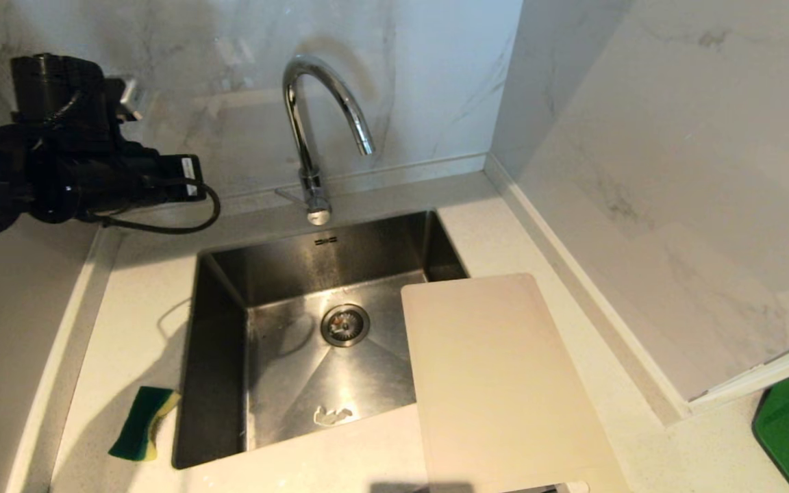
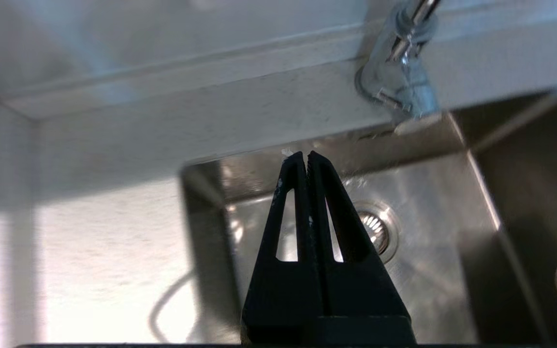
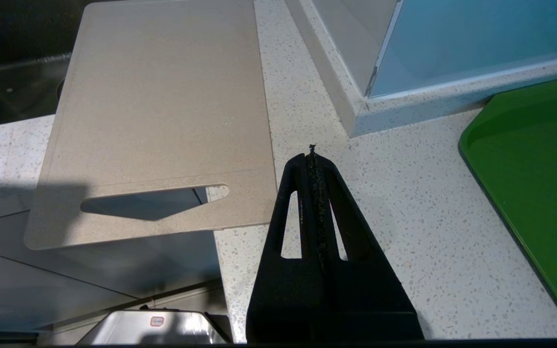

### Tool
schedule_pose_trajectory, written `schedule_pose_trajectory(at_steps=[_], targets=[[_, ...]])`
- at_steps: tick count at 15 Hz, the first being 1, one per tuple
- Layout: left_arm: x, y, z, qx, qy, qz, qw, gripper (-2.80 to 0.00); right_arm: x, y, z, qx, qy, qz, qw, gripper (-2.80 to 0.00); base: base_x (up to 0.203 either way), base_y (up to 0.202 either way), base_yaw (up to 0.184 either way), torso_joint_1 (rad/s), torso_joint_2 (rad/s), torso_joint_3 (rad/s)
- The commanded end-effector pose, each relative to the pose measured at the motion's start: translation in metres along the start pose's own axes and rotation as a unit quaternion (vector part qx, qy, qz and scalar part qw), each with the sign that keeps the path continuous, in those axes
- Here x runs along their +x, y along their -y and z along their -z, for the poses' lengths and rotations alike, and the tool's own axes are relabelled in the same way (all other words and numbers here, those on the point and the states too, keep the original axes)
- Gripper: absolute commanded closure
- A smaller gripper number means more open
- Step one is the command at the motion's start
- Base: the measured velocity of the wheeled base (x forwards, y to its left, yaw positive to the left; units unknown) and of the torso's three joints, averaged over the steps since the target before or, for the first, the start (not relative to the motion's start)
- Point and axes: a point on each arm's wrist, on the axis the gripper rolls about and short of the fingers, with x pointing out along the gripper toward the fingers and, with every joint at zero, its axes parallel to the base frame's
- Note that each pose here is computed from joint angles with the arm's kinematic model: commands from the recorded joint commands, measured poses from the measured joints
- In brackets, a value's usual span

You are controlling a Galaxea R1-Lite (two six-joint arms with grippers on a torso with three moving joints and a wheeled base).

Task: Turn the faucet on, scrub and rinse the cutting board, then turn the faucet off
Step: Turn on the tap

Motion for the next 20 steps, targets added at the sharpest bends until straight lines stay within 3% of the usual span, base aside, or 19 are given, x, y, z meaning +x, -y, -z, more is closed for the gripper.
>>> schedule_pose_trajectory(at_steps=[1,2,4,7,10,11,20], targets=[[0.032,0.027,0.014,-0.032,-0.018,-0.016,0.9992,0.00,0.000,0.000,0.000,0.000,0.001,0.000,1.000,0.00,0.000,0.000,0.000,0.000,0.00,0.000],[0.039,0.040,0.020,-0.057,-0.027,-0.027,0.9977,0.00,0.000,0.000,0.000,0.000,0.001,0.000,1.000,0.00,0.000,0.000,0.000,0.000,0.00,0.000],[0.049,0.052,0.024,-0.080,-0.028,-0.032,0.9959,0.00,0.000,0.000,0.000,0.000,0.001,0.000,1.000,0.00,0.000,0.000,0.000,0.000,0.00,0.000],[0.058,0.064,0.019,-0.133,-0.017,-0.026,0.9906,0.00,0.000,0.000,0.000,0.000,0.000,0.000,1.000,0.00,0.000,0.000,0.000,0.000,0.00,0.000],[0.067,0.071,0.016,-0.160,0.001,-0.041,0.9863,0.00,0.000,0.000,0.000,0.000,0.000,0.000,1.000,0.00,0.000,0.000,0.000,0.000,0.00,0.000],[0.071,0.075,0.017,-0.169,0.007,-0.046,0.9845,-2.80,0.000,0.000,0.000,0.000,0.000,0.000,1.000,0.00,0.000,0.000,0.000,0.000,0.00,0.000],[0.070,0.086,0.015,-0.219,0.034,-0.036,0.9744,-2.80,0.000,0.000,0.000,0.000,0.000,0.000,1.000,0.00,0.000,0.000,0.000,0.000,0.00,0.000]])
